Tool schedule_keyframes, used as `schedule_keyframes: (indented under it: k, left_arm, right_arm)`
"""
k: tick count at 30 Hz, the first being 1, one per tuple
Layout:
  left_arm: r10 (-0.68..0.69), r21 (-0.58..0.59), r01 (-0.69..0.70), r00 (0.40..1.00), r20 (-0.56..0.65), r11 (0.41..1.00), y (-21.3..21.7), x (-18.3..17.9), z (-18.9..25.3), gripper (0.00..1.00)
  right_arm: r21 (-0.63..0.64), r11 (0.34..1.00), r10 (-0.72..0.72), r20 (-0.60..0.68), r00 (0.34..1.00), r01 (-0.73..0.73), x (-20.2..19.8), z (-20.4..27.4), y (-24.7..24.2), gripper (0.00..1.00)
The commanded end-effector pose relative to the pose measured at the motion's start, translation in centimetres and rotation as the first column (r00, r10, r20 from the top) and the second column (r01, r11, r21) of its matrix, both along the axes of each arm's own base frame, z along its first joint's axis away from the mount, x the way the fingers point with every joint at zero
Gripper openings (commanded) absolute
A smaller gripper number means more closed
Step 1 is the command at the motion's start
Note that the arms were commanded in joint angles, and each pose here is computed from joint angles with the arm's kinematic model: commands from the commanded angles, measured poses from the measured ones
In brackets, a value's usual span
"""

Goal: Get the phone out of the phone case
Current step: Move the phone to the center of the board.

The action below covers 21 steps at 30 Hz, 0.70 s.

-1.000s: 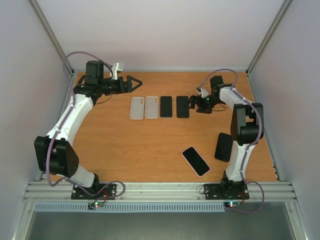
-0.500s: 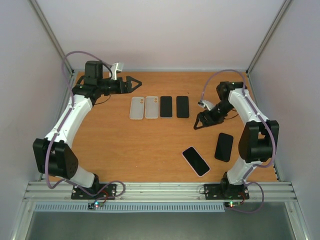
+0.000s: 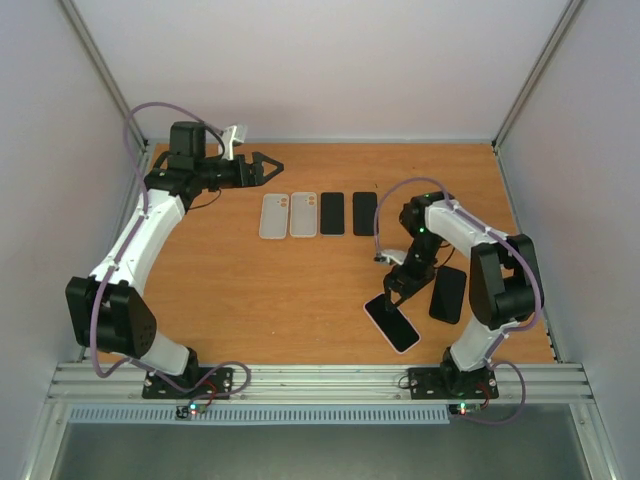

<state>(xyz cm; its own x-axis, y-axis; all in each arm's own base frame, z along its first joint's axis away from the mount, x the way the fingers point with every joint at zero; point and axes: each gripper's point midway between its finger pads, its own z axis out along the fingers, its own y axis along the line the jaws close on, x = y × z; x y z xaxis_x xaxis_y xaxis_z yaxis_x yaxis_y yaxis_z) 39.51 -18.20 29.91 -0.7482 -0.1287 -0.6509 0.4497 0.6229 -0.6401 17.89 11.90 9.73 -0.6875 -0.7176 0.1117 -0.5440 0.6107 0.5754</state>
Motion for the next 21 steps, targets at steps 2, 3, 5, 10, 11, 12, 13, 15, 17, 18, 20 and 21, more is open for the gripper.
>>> schedule_keyframes:
  k: [2, 3, 5, 10, 11, 12, 13, 15, 17, 18, 20, 21]
  left_arm:
    - [-0.006, -0.014, 0.006, 0.999, 0.040, 1.000, 0.0, -0.1, 1.0, 0.99]
    - [-0.006, -0.014, 0.007, 0.999, 0.041, 1.000, 0.0, -0.1, 1.0, 0.99]
    - [-0.007, -0.016, 0.007, 0.999, 0.043, 1.000, 0.0, -0.2, 1.2, 0.99]
    - [-0.007, -0.017, 0.008, 0.999, 0.043, 1.000, -0.1, 0.0, 1.1, 0.99]
    - [-0.006, -0.018, 0.006, 0.999, 0.042, 1.000, -0.1, 0.0, 1.1, 0.99]
    - [-0.005, -0.018, 0.006, 0.999, 0.042, 1.000, -0.1, 0.1, 1.1, 0.99]
    - [-0.005, -0.019, 0.006, 0.999, 0.040, 1.000, -0.1, 0.1, 1.0, 0.99]
    - [-0.005, -0.022, 0.005, 0.999, 0.040, 1.000, -0.1, 0.1, 1.1, 0.99]
    - [-0.003, -0.022, 0.004, 0.999, 0.040, 1.000, -0.1, 0.1, 1.1, 0.99]
    - [-0.002, -0.020, 0.003, 0.999, 0.038, 1.000, -0.1, 0.1, 1.1, 0.99]
    - [-0.002, -0.017, 0.003, 0.999, 0.040, 1.000, 0.0, 0.1, 1.1, 0.99]
    - [-0.002, -0.016, 0.002, 0.999, 0.041, 1.000, 0.0, 0.1, 1.1, 0.99]
  right_arm:
    - [-0.093, 0.991, 0.100, 0.084, 0.991, -0.092, 0.4, -2.5, -0.2, 0.99]
    - [-0.105, 0.989, 0.112, 0.087, 0.990, -0.103, 0.2, -2.9, -0.2, 0.99]
    - [-0.132, 0.984, 0.136, 0.098, 0.986, -0.122, 0.1, -3.6, -0.2, 0.99]
    - [-0.176, 0.970, 0.188, 0.108, 0.976, -0.168, -0.3, -4.6, 0.0, 0.99]
    - [-0.183, 0.967, 0.199, 0.111, 0.974, -0.177, -0.4, -4.8, 0.2, 0.99]
    - [-0.187, 0.965, 0.209, 0.115, 0.971, -0.185, -0.4, -5.0, 0.4, 0.99]
    - [-0.187, 0.964, 0.214, 0.117, 0.970, -0.190, -0.5, -5.2, 0.6, 0.99]
    - [-0.187, 0.962, 0.225, 0.124, 0.967, -0.200, -0.4, -5.6, 1.1, 0.98]
    - [-0.196, 0.958, 0.237, 0.129, 0.963, -0.210, -0.3, -6.1, 1.4, 0.99]
    - [-0.204, 0.955, 0.245, 0.132, 0.960, -0.216, -0.3, -6.2, 1.6, 0.99]
    - [-0.215, 0.948, 0.266, 0.138, 0.954, -0.233, -0.4, -6.6, 2.0, 0.99]
    - [-0.215, 0.946, 0.276, 0.138, 0.951, -0.243, -0.6, -6.7, 2.2, 0.99]
